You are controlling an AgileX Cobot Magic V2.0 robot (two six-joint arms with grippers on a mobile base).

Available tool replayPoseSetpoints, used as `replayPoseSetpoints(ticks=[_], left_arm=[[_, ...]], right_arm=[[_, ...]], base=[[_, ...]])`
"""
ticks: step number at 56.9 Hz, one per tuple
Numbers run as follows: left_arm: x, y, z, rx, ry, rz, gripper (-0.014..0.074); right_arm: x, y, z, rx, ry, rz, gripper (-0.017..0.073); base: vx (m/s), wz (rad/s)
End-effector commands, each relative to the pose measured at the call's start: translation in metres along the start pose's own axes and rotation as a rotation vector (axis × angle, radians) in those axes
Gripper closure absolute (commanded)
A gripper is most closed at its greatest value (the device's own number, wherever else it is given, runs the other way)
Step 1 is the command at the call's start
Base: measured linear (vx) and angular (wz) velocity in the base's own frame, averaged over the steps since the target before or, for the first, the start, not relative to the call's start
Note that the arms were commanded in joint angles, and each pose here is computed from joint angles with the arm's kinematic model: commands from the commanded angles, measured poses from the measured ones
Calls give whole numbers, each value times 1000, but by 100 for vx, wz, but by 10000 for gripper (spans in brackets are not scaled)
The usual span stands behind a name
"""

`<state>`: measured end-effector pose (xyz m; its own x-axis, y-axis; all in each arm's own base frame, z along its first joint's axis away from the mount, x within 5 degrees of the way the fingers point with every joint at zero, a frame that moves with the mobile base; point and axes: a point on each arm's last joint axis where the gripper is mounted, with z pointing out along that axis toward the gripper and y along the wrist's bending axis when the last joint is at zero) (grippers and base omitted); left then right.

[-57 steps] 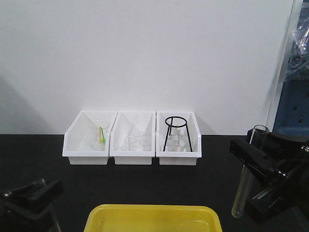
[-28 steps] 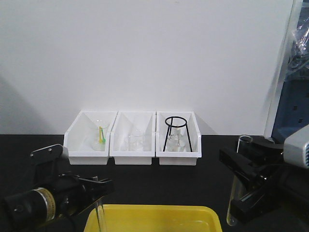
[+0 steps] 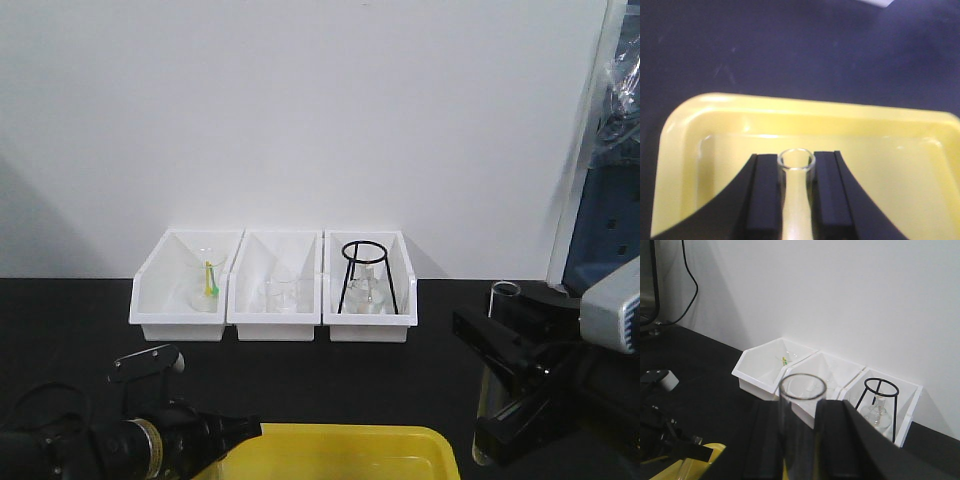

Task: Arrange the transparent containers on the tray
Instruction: 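Lower the left gripper's test tube onto the yellow tray and open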

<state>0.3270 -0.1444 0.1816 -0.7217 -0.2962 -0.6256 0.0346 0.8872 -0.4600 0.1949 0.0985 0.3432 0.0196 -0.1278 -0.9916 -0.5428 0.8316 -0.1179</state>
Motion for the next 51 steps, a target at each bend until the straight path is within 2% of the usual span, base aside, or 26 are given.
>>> replayPoseSetpoints(ticks=[1,15,34,44,51], left_arm=[[-12,-15,-6,80,-53,-8,598],[-3,-7,8,48,-11,-11,597],[9,5,21,-34,46,-11,560],[13,8,26,-48,62,-9,480],[14,10,27,-57,68,-9,382]], right_arm=[[-17,1,-3,-27,-89,-11,572],[-17,1,-3,-27,-89,-11,572],[-17,1,-3,-27,-89,-11,572],[-17,1,-3,-27,-89,-11,572],[-17,1,-3,-27,-89,-11,572]], base=[[0,0],[0,0],[0,0],[0,0],[0,0]])
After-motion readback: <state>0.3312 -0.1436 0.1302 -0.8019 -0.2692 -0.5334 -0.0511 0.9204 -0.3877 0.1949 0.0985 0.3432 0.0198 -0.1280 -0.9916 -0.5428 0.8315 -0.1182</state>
